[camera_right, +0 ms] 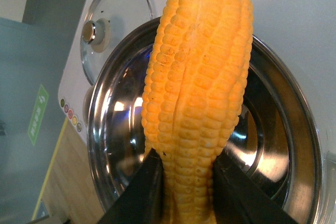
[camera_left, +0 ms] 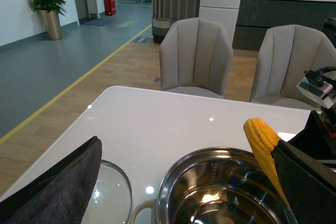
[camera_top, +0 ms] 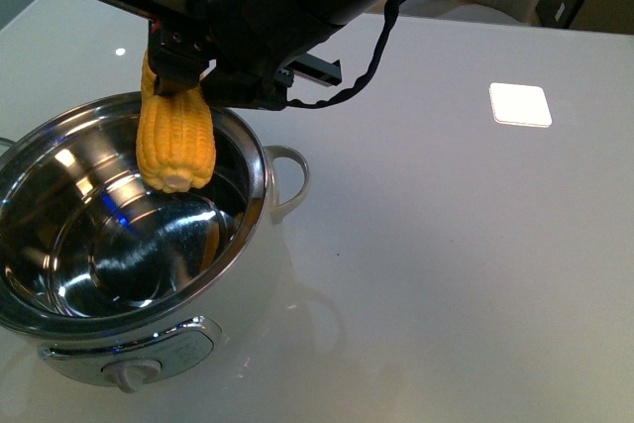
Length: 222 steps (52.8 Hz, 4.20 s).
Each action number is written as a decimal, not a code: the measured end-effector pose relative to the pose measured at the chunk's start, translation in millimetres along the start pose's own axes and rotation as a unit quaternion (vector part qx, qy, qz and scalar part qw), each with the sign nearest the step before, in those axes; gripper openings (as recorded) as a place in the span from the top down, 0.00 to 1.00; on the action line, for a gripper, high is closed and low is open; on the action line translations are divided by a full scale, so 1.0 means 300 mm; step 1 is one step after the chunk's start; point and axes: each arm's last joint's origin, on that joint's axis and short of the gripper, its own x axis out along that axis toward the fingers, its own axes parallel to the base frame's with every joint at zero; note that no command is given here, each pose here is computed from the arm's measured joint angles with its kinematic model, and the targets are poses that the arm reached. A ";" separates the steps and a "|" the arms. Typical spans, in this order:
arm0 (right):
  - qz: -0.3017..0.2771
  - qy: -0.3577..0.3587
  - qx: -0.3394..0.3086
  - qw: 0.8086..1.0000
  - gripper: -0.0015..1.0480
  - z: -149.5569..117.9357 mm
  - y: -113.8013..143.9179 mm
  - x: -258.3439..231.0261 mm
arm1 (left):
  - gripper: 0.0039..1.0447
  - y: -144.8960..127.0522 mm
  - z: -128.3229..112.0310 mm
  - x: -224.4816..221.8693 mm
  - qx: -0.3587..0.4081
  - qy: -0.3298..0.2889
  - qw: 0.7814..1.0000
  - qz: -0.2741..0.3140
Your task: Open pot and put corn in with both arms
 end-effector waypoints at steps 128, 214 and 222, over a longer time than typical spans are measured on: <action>-0.355 -0.467 -0.141 0.798 0.98 -0.637 -0.244 -0.927 | 0.06 0.000 0.000 0.000 0.000 0.000 1.000 0.000; -0.355 -0.476 -0.145 0.791 0.73 -0.786 -0.248 -0.961 | 0.06 0.000 0.000 0.000 0.001 0.000 1.000 0.000; -0.355 -0.476 -0.145 0.791 0.41 -0.786 -0.248 -0.961 | 0.06 0.000 0.000 0.000 0.001 0.000 1.000 0.000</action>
